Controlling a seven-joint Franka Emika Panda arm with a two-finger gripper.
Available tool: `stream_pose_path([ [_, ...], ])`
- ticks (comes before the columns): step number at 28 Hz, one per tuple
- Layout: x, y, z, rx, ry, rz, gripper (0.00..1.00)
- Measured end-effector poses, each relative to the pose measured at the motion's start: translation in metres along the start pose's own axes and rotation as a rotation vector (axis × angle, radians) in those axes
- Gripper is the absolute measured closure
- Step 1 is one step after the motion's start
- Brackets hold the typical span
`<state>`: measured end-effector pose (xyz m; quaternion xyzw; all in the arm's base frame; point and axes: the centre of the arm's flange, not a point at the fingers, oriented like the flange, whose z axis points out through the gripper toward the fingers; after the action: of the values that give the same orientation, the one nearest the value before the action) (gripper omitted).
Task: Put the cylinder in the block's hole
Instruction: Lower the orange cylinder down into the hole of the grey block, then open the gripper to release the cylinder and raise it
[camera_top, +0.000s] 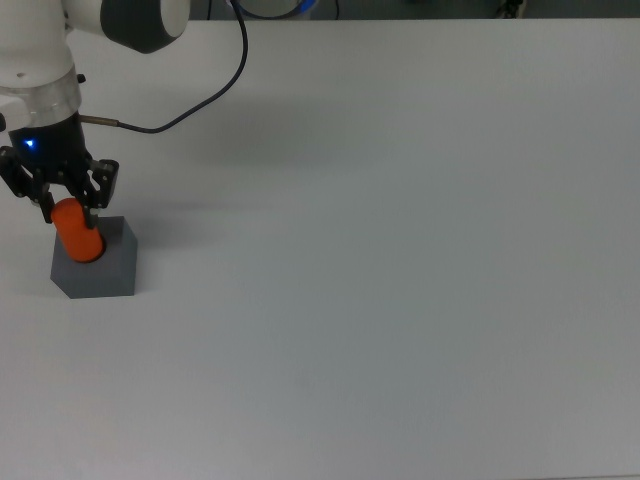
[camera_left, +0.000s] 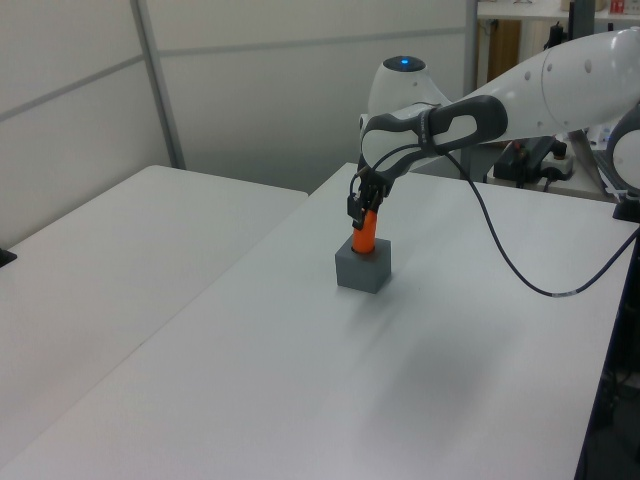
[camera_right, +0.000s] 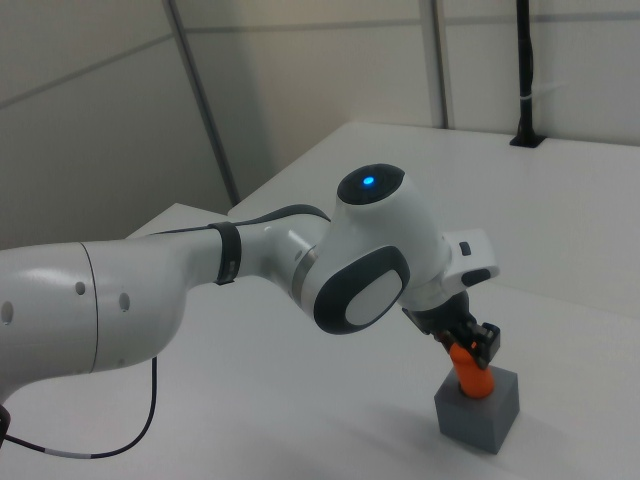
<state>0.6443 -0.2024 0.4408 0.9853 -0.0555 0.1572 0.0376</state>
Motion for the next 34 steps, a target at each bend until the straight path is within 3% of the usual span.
stream_pose_path([
  [14,0.000,-0.003,0.003,0.000,-0.005,-0.007,0.48],
  [26,0.002,-0.003,-0.008,0.005,-0.018,-0.008,0.02],
  [34,0.004,-0.008,-0.060,0.048,-0.145,-0.017,0.00],
])
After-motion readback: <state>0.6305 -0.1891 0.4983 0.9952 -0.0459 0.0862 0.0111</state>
